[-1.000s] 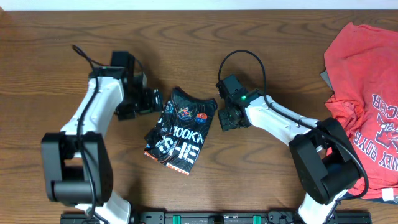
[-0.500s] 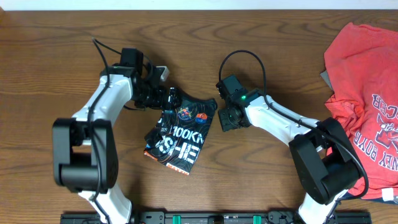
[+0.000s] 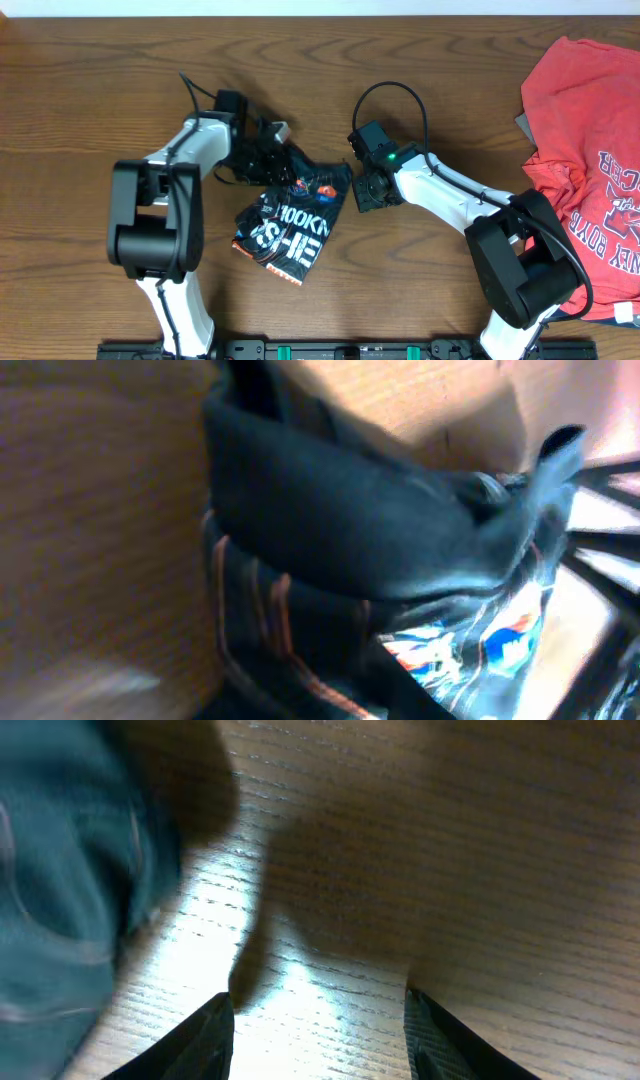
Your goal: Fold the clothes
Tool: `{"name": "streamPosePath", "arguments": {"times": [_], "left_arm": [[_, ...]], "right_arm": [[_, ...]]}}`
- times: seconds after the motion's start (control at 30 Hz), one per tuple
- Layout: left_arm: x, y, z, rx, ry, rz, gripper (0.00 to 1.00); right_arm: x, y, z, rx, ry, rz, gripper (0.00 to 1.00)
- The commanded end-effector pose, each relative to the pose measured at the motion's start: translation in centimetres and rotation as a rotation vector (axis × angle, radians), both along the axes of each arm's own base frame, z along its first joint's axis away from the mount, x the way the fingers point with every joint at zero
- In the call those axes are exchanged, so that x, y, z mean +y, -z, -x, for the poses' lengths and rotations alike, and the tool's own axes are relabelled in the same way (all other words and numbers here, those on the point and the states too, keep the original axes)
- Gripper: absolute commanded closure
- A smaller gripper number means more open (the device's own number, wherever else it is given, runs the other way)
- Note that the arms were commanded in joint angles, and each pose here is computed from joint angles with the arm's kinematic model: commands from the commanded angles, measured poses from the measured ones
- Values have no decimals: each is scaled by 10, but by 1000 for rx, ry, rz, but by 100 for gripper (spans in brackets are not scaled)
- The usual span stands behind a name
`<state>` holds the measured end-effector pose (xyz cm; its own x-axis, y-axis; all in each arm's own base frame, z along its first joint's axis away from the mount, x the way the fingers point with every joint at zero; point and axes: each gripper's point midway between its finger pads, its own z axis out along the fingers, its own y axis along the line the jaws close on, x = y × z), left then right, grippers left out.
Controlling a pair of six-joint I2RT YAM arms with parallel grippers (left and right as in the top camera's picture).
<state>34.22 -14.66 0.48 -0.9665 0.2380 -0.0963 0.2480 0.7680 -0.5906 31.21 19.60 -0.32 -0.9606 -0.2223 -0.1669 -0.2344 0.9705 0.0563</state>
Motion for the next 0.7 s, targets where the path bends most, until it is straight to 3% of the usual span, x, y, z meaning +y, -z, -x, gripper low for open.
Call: {"name": "streamPosePath", "arguments": {"times": [0.0,0.23,0.5,0.67], "left_arm": [[-2,9,3,4,23,-6,93],[26,4,-38,-86,-115,-9,94],[138,-16,-107,-152,-581,-16,94],[234,-27,-121,-168,-912,17,94]], "right_arm": [[-6,8,7,33,20,13,47],[-26,6,12,51,75,90,49],[-67,-27,4,5,179,143,48],[-84,-48,0,-23,236,123,48]]}}
